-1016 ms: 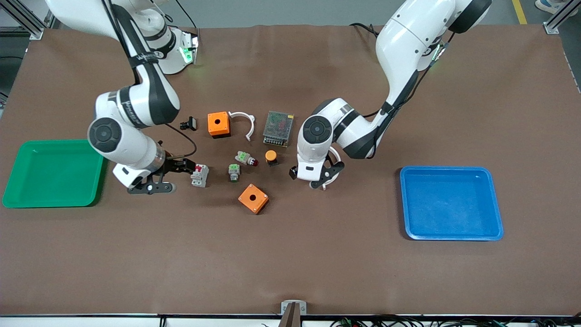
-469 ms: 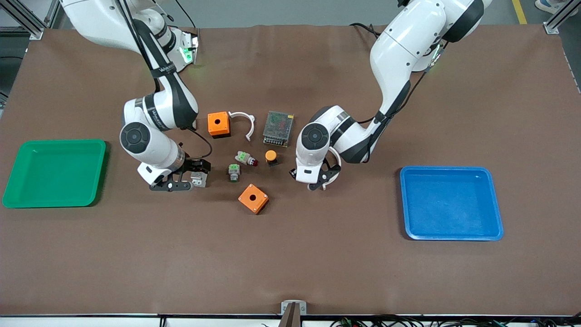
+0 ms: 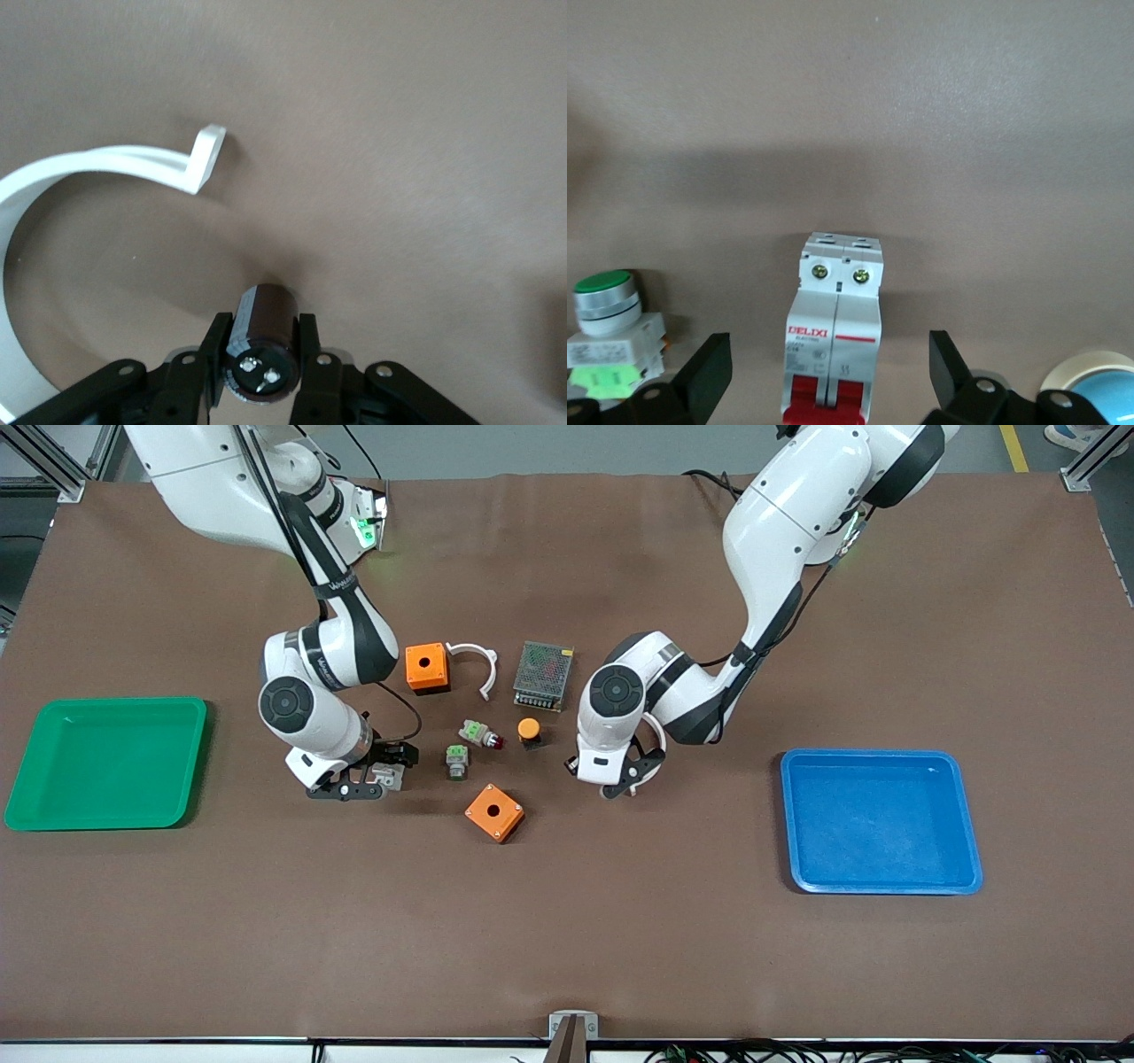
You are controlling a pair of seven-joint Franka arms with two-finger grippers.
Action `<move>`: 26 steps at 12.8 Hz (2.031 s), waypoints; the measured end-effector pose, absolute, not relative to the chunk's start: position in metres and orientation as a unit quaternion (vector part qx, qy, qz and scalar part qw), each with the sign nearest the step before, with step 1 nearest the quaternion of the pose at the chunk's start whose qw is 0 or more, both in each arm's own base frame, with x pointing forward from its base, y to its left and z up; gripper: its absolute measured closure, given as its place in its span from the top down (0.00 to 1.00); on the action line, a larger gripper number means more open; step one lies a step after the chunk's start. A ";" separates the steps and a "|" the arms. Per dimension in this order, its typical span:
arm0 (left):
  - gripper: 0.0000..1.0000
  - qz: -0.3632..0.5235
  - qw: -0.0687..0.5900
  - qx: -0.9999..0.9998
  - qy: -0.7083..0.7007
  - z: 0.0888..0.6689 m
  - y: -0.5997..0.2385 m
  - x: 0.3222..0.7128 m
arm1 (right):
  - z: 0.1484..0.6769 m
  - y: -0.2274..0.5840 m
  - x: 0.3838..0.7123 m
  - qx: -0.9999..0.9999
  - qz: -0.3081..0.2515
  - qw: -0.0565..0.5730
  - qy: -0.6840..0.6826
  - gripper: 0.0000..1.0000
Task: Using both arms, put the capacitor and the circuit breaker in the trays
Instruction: 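Carry the breaker to the green tray while the left gripper carries the capacitor, then lower the breaker into the green tray while the left gripper releases the capacitor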
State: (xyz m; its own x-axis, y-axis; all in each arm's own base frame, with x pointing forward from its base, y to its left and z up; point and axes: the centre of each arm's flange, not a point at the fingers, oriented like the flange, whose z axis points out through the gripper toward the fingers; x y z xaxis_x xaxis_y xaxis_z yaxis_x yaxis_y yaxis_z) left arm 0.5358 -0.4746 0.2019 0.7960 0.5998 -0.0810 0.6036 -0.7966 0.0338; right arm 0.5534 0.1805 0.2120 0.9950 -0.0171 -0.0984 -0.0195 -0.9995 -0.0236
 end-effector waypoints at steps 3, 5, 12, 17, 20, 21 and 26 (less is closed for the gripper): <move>0.35 0.013 0.015 0.948 0.317 0.260 -0.443 0.571 | 0.211 0.180 0.554 -0.999 0.050 0.012 0.012 0.70; 0.35 0.028 -0.008 0.956 0.293 0.315 -0.395 0.597 | 0.211 0.180 0.555 -0.999 0.049 0.012 0.021 0.44; 0.35 0.012 -0.042 0.973 0.225 0.339 -0.219 0.659 | 0.249 0.156 0.576 -0.997 0.068 0.008 0.046 0.40; 0.35 0.009 -0.034 0.982 0.185 0.301 -0.093 0.676 | 0.367 -0.007 0.621 -0.993 0.111 0.020 0.047 0.40; 0.35 0.016 -0.018 0.985 0.172 0.252 -0.008 0.670 | 0.384 -0.128 0.615 -0.994 0.106 -0.014 0.024 0.40; 0.35 0.014 -0.013 0.986 0.165 0.233 0.017 0.667 | 0.384 -0.164 0.609 -0.994 0.105 -0.015 0.021 0.40; 0.35 0.008 -0.004 0.990 0.138 0.198 0.065 0.661 | 0.333 -0.301 0.576 -0.995 0.093 -0.001 0.030 0.40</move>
